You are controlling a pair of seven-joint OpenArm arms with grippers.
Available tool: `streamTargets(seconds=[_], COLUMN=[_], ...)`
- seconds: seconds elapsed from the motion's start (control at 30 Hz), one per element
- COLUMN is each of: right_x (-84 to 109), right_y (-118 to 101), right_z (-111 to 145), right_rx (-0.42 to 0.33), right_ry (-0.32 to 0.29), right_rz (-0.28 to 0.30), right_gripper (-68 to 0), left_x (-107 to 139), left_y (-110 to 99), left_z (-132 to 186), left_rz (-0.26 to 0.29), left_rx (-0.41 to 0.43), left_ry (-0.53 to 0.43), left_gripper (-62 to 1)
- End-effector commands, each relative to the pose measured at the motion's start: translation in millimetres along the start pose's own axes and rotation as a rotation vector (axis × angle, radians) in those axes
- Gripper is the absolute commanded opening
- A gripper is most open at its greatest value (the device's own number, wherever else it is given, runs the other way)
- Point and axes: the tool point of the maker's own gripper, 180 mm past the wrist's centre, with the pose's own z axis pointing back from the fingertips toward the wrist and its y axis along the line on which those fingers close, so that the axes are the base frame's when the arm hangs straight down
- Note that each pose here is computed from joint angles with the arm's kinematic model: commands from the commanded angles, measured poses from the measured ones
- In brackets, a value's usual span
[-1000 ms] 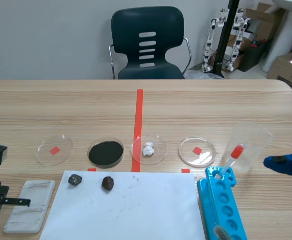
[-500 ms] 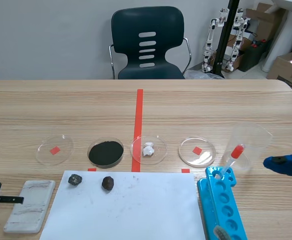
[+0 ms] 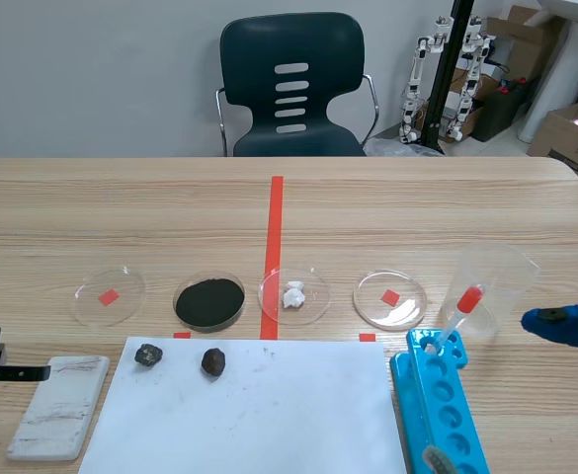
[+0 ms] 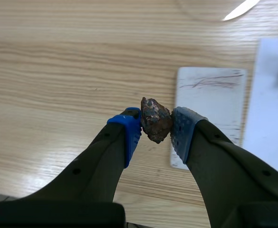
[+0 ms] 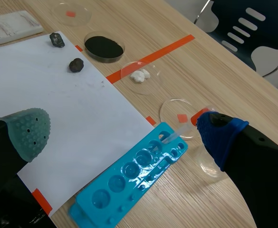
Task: Rub the mineral on the streak plate below the first streak
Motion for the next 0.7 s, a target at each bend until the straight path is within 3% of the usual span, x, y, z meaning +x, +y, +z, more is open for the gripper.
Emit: streamTargets(seconds=[0.0, 0.2, 0.43, 0.53, 0.67], right_x=[6.0, 6.0, 6.0, 5.9, 6.0], right_y=[-3.9, -3.9, -3.9, -3.9, -3.9], right_z=[-0.9, -0.9, -0.9, -0.9, -0.9], right_rx=[-0.006, -0.006, -0.006, -0.006, -0.006], right_ry=[-0.023, -0.023, -0.023, -0.023, -0.023], right_rz=[0.008, 0.008, 0.008, 0.008, 0.008], right_gripper=[-2.0, -2.0, -2.0, -2.0, -2.0], left_x=[10.9, 26.5, 59.1, 72.3, 83.5], left_y=[-3.6, -57.0, -128.7, -143.1, -151.3], left_z=[7.6, 45.2, 120.5, 145.6, 166.6], left_rz=[-0.008, -0.031, -0.02, -0.009, 0.013], left_rx=[-0.028, -0.298, -0.727, -0.832, -0.906], left_ry=[-0.061, -0.242, -0.512, -0.605, -0.691], left_gripper=[-50.4, -50.4, -50.4, -50.5, -50.4])
